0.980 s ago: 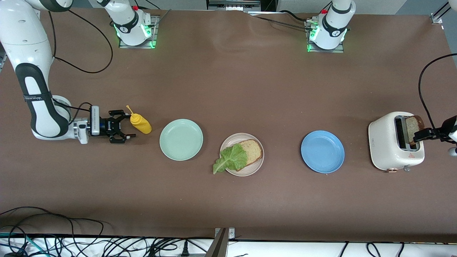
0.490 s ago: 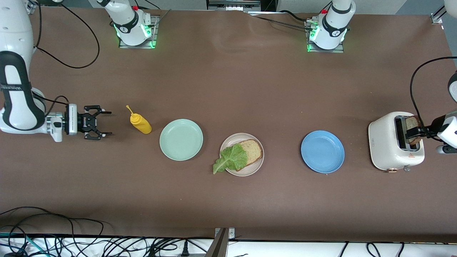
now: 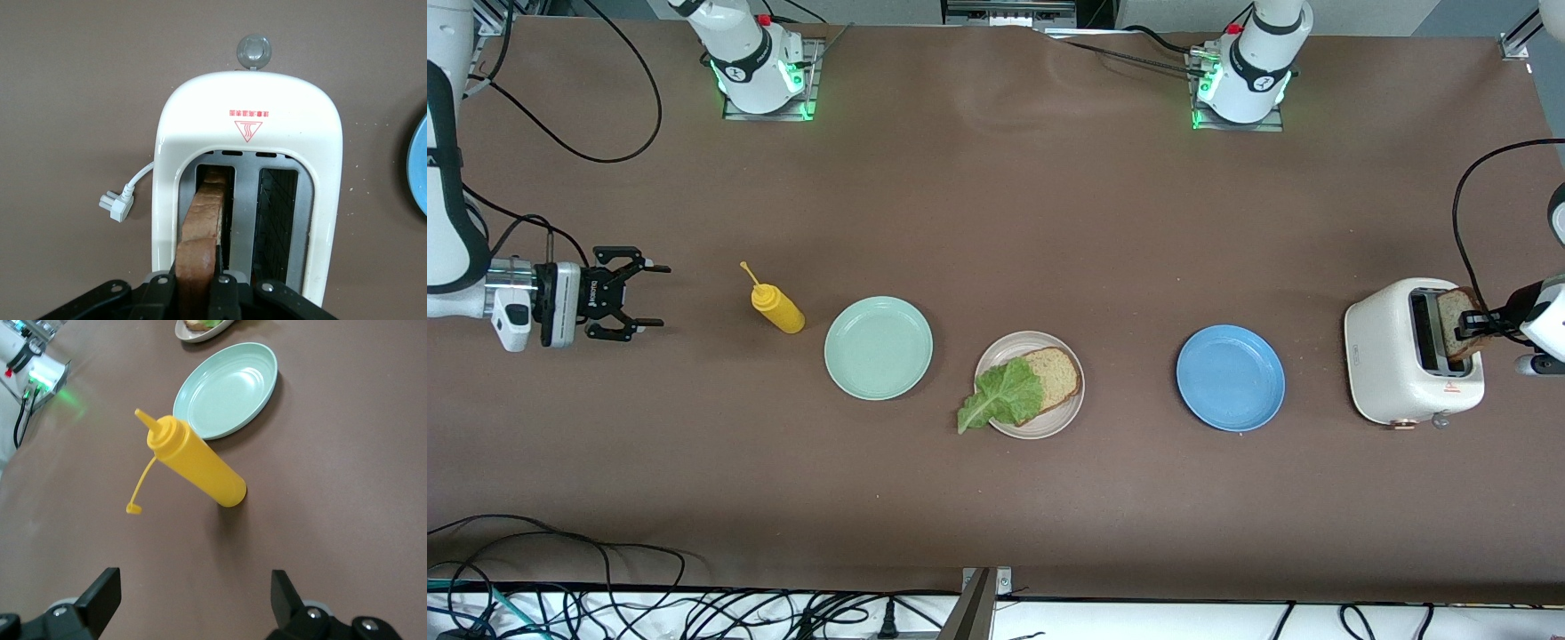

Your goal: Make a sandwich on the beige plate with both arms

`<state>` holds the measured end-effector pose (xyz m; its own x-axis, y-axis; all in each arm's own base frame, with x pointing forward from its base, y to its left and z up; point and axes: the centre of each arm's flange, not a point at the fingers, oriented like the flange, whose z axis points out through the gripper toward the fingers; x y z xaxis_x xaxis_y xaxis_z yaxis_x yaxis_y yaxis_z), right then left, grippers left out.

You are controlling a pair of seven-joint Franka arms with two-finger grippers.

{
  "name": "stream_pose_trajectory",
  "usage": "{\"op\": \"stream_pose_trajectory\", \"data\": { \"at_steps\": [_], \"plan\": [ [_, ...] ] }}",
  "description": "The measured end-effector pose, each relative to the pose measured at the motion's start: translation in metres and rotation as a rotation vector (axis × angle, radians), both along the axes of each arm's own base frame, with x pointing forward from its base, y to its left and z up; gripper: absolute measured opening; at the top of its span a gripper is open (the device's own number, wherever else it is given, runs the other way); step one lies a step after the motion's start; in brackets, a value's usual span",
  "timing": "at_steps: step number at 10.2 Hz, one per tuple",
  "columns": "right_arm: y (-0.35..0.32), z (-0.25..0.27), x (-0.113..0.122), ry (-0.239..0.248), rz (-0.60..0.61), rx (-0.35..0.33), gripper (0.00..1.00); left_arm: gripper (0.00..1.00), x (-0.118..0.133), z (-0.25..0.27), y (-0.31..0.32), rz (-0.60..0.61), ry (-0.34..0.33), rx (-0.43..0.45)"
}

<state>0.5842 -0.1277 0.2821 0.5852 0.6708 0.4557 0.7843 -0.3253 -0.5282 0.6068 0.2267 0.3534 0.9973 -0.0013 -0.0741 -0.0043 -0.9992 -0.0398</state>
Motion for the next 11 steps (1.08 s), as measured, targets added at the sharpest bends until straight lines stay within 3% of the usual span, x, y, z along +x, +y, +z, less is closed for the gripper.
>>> {"op": "stream_pose_trajectory", "data": {
  "at_steps": [3,5,9,11],
  "plan": [
    [0.031,0.036,0.005,0.21,-0.163,-0.246,1.0,0.13,-0.001,0.003,0.003,-0.014,-0.003,-0.003],
    [0.055,0.069,0.006,0.288,-0.286,-0.443,1.0,0.13,-0.005,0.019,-0.002,0.011,-0.002,-0.051],
    [0.096,0.137,-0.002,0.351,-0.611,-0.737,1.0,0.09,-0.011,0.095,-0.008,0.053,0.044,-0.136],
    [0.136,0.175,-0.01,0.312,-0.779,-0.863,1.0,0.09,-0.011,0.116,-0.013,0.084,0.051,-0.155]
  ]
}}
